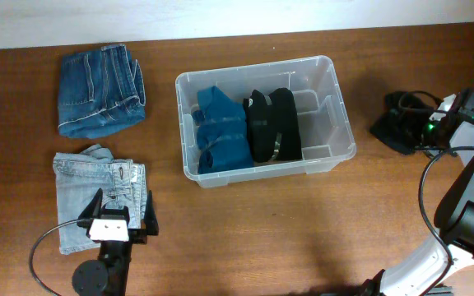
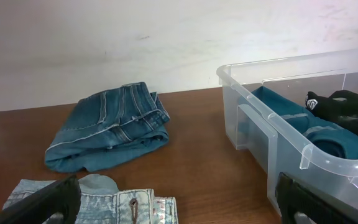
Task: Pack container
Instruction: 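Move the right gripper to the second black folded garment and grasp it, then carry the black garment with the right gripper into the bin and lower it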
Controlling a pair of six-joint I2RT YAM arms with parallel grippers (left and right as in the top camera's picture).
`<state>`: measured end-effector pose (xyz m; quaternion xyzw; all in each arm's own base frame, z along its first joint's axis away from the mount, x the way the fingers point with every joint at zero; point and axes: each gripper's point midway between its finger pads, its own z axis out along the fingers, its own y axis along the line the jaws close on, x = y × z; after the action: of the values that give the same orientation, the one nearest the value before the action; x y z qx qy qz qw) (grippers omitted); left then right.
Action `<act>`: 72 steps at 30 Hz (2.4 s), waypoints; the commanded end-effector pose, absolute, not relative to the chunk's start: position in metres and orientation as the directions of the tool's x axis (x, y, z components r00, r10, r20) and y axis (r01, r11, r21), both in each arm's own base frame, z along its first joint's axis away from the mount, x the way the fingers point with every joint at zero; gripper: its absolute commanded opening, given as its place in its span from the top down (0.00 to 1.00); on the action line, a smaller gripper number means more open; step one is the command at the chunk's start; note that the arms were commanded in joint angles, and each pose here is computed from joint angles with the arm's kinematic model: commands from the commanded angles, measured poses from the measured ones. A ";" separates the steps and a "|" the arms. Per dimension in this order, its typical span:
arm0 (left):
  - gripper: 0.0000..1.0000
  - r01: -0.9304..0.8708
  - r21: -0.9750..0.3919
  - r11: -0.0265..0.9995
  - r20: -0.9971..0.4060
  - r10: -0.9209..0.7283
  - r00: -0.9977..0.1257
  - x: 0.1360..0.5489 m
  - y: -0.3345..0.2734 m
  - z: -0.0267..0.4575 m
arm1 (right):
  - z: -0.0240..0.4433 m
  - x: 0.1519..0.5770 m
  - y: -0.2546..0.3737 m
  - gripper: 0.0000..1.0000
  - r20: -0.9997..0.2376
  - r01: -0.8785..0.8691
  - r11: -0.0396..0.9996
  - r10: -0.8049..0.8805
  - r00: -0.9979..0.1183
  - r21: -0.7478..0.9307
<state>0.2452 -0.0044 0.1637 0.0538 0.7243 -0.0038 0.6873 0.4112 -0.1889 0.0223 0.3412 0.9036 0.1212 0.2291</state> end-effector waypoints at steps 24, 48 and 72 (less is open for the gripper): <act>0.01 0.091 0.080 0.993 -0.995 0.084 -0.049 0.245 -0.005 0.162 | 0.088 0.423 -0.217 0.96 -0.269 0.576 0.583 0.798 -0.539 0.573; 0.01 0.091 0.080 0.993 -0.995 0.084 -0.049 0.245 -0.005 0.162 | 0.249 0.440 0.032 0.96 -0.574 -0.192 0.974 -0.091 -0.814 0.119; 0.01 0.091 0.080 0.993 -0.995 0.084 -0.049 0.245 -0.005 0.162 | 0.153 0.454 0.039 0.96 -0.323 -0.107 0.937 -0.219 -0.921 -0.332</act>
<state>0.2452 -0.0044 0.1637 0.0538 0.7243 -0.0038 0.6873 0.4528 0.0387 0.1495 -0.0893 0.9729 -0.1239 0.1736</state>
